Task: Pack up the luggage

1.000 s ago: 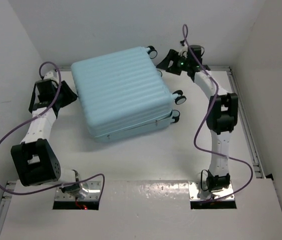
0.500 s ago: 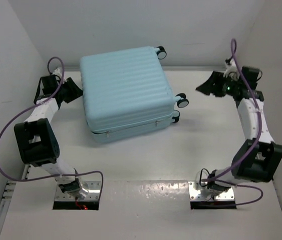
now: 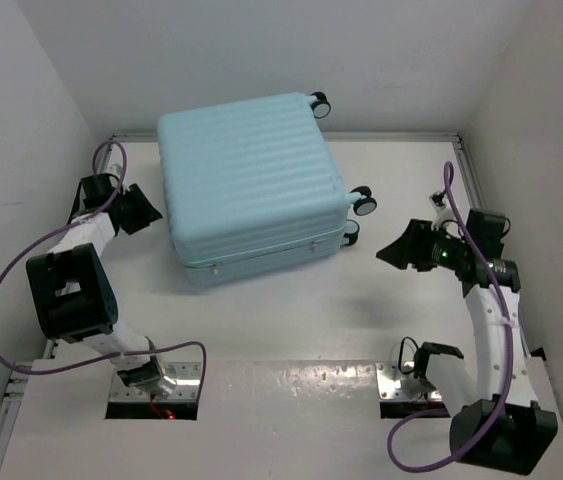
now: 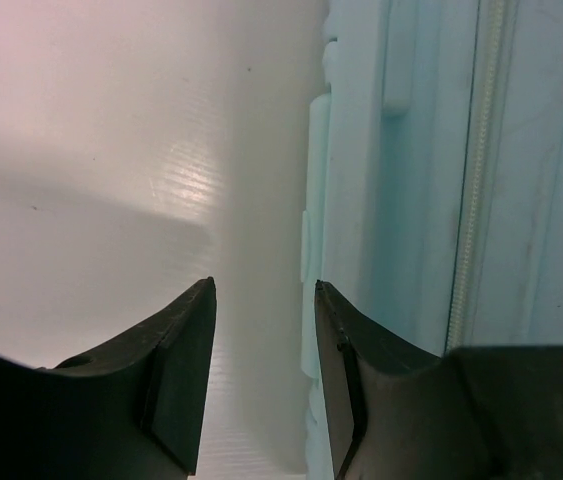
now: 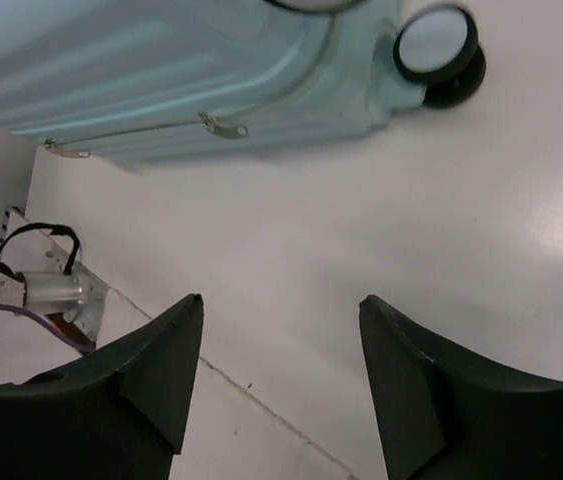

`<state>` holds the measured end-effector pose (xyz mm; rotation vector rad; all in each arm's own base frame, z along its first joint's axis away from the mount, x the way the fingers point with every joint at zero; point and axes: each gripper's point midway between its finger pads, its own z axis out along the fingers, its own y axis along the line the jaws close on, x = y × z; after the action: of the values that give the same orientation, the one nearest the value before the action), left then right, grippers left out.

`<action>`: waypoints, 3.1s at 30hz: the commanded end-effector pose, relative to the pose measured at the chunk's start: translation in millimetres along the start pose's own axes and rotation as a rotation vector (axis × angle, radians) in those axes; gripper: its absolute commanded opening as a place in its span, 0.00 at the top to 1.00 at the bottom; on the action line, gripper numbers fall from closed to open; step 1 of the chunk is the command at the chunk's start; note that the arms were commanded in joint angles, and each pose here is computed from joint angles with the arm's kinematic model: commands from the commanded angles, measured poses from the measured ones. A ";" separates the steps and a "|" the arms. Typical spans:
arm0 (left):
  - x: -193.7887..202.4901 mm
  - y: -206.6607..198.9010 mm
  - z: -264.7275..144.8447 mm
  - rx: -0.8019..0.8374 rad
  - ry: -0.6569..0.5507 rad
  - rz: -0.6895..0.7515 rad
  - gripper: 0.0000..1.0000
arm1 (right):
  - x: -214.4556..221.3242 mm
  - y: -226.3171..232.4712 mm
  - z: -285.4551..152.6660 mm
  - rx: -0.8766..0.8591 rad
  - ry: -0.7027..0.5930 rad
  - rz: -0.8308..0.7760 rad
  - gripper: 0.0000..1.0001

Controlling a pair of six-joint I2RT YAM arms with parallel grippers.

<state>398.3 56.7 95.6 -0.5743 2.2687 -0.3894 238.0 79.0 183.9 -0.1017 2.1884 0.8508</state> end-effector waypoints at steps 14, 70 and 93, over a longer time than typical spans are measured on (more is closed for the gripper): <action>-3.8 -31.9 6.5 0.136 0.009 0.049 0.54 | 26.0 -10.1 75.5 -0.104 0.041 0.572 0.43; 16.4 12.2 77.8 -0.169 0.097 -0.178 0.64 | -30.5 -47.0 156.5 -0.059 0.006 0.188 0.44; 38.3 -0.1 70.8 -0.096 0.161 -0.145 1.00 | -46.1 9.5 217.0 -0.115 -0.182 -0.430 0.47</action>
<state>443.3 34.5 71.1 -0.7713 2.3122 -0.4563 389.2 204.7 106.5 -0.4693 1.9524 0.7860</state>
